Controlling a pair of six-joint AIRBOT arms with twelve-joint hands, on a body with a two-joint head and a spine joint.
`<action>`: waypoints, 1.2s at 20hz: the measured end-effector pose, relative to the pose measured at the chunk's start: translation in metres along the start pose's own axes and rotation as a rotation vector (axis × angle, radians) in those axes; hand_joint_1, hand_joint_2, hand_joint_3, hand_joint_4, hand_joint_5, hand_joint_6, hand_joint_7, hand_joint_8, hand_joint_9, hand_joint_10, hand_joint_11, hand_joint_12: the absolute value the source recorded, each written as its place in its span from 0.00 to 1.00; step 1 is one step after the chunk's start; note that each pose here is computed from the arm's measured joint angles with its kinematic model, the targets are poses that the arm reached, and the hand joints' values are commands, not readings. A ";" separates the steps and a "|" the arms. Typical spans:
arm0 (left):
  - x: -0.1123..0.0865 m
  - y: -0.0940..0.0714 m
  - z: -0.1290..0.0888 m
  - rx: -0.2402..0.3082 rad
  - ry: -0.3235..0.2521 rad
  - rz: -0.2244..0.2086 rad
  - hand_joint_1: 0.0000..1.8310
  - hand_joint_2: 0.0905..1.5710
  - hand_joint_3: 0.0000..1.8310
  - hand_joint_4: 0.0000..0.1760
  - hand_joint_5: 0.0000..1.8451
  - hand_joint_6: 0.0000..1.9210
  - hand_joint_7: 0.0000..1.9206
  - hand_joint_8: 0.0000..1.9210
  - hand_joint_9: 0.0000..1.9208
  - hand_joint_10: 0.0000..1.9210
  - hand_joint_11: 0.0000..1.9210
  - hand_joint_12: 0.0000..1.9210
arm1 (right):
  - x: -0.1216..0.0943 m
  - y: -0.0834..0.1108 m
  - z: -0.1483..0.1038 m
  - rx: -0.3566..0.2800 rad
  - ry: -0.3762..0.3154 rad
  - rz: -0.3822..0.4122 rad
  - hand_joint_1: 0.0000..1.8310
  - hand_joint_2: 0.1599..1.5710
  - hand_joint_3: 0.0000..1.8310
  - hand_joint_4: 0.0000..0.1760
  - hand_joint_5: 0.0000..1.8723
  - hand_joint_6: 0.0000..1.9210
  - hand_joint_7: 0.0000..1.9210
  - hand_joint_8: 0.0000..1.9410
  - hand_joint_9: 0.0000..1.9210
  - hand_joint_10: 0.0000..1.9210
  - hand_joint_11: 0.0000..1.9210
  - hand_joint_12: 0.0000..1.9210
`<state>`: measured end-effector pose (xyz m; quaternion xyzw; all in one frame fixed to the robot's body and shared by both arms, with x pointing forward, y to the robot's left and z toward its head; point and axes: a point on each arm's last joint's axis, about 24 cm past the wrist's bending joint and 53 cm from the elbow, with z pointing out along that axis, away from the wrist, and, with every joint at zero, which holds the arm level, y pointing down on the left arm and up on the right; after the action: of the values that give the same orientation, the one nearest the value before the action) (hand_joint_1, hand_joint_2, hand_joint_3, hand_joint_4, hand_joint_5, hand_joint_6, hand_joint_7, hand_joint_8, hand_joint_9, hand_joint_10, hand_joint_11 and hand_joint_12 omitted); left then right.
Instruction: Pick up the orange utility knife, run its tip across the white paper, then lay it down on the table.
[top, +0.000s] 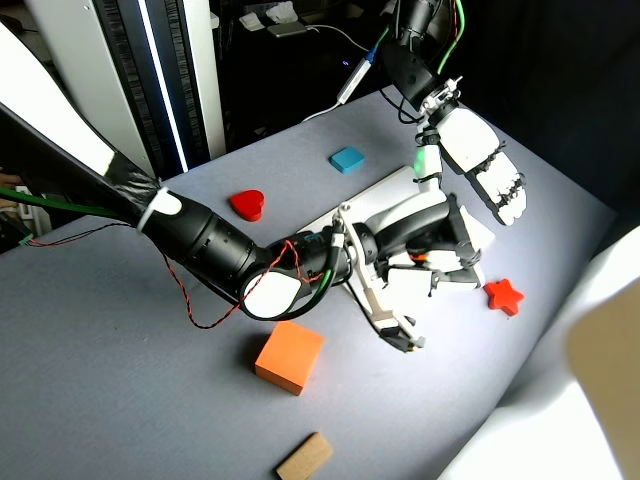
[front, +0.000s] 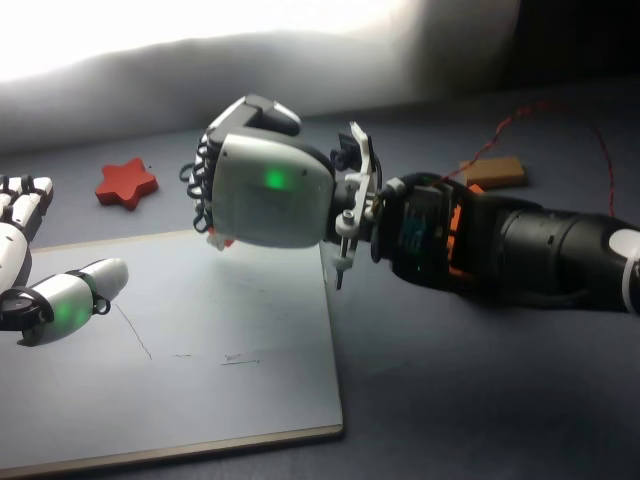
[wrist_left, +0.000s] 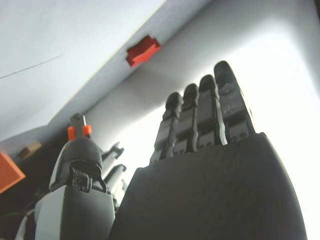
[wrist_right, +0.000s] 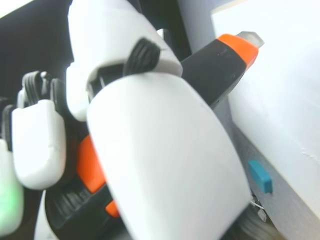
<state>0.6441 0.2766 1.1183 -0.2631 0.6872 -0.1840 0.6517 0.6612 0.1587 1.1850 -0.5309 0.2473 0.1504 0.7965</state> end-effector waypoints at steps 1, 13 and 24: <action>0.000 0.000 0.000 0.000 0.000 0.000 0.00 0.75 0.00 0.00 0.00 0.00 0.00 0.00 0.00 0.00 0.00 0.14 | 0.001 0.004 -0.001 -0.004 0.001 0.004 0.76 0.82 0.02 1.00 0.75 1.00 0.82 1.00 0.88 1.00 0.92 1.00; 0.000 0.000 0.001 0.001 0.002 -0.001 0.00 0.75 0.00 0.00 0.00 0.00 0.00 0.00 0.00 0.00 0.00 0.14 | -0.008 0.019 -0.034 -0.069 -0.029 0.001 0.79 0.80 0.02 1.00 0.76 1.00 0.84 1.00 0.91 1.00 0.95 1.00; 0.000 0.000 0.000 0.001 0.002 -0.001 0.00 0.75 0.00 0.00 0.00 0.00 0.00 0.00 0.00 0.00 0.00 0.12 | -0.012 0.004 -0.035 -0.089 -0.015 0.005 0.76 0.82 0.03 1.00 0.77 1.00 0.84 1.00 0.90 1.00 0.93 1.00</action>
<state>0.6446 0.2763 1.1182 -0.2628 0.6878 -0.1848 0.6510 0.6411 0.1286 1.1777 -0.5639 0.2356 0.1675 0.7736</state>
